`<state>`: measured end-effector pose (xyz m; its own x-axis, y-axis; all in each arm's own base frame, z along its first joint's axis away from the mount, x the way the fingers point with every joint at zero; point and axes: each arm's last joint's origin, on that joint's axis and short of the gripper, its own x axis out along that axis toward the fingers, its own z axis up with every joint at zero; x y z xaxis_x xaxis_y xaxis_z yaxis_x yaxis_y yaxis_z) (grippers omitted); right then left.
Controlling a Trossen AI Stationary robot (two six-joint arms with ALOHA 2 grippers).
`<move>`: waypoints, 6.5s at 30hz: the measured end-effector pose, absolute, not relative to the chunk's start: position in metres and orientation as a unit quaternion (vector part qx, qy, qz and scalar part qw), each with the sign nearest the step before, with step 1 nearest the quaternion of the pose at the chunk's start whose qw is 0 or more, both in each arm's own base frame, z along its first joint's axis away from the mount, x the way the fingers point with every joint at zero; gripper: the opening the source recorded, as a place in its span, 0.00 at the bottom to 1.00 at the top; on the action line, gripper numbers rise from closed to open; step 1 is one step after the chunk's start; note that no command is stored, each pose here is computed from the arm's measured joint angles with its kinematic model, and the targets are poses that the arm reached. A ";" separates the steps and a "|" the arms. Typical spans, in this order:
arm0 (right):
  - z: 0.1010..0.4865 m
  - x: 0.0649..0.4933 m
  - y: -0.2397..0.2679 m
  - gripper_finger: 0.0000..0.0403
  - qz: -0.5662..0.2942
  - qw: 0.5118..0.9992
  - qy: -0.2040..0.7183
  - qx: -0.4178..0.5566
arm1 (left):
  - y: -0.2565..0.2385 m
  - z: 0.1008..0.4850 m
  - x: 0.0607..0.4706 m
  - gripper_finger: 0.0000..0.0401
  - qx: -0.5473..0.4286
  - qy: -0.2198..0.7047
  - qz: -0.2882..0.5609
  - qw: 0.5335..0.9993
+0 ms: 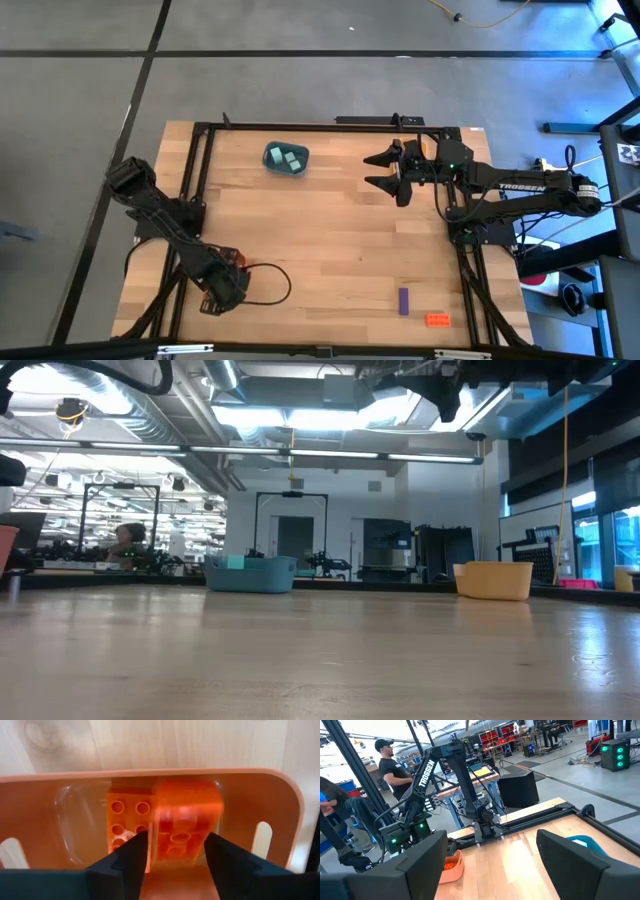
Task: Sort & place blocks by color
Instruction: Put the top orange game piece into the orange bin, then put the purple rectangle block into the yellow bin
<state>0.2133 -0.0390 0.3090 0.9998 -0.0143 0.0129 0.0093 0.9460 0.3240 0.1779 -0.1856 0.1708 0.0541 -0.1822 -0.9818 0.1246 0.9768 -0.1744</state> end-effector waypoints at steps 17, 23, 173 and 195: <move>0.309 0.213 -0.039 0.77 -0.006 0.986 -0.008 0.164 | -0.157 0.211 0.178 0.55 -0.096 0.663 -0.174 0.721; 0.309 0.213 -0.039 0.77 -0.006 0.986 -0.008 0.164 | -0.112 0.265 0.167 0.54 -0.164 0.555 -0.169 0.798; 0.283 0.300 -0.013 0.26 0.051 0.969 0.116 0.214 | 0.010 0.325 0.196 0.54 -0.232 -0.052 0.032 0.971; 0.262 0.182 -0.162 0.26 -0.506 0.661 0.450 0.323 | 0.010 0.325 0.196 0.54 -0.228 -0.051 0.032 0.972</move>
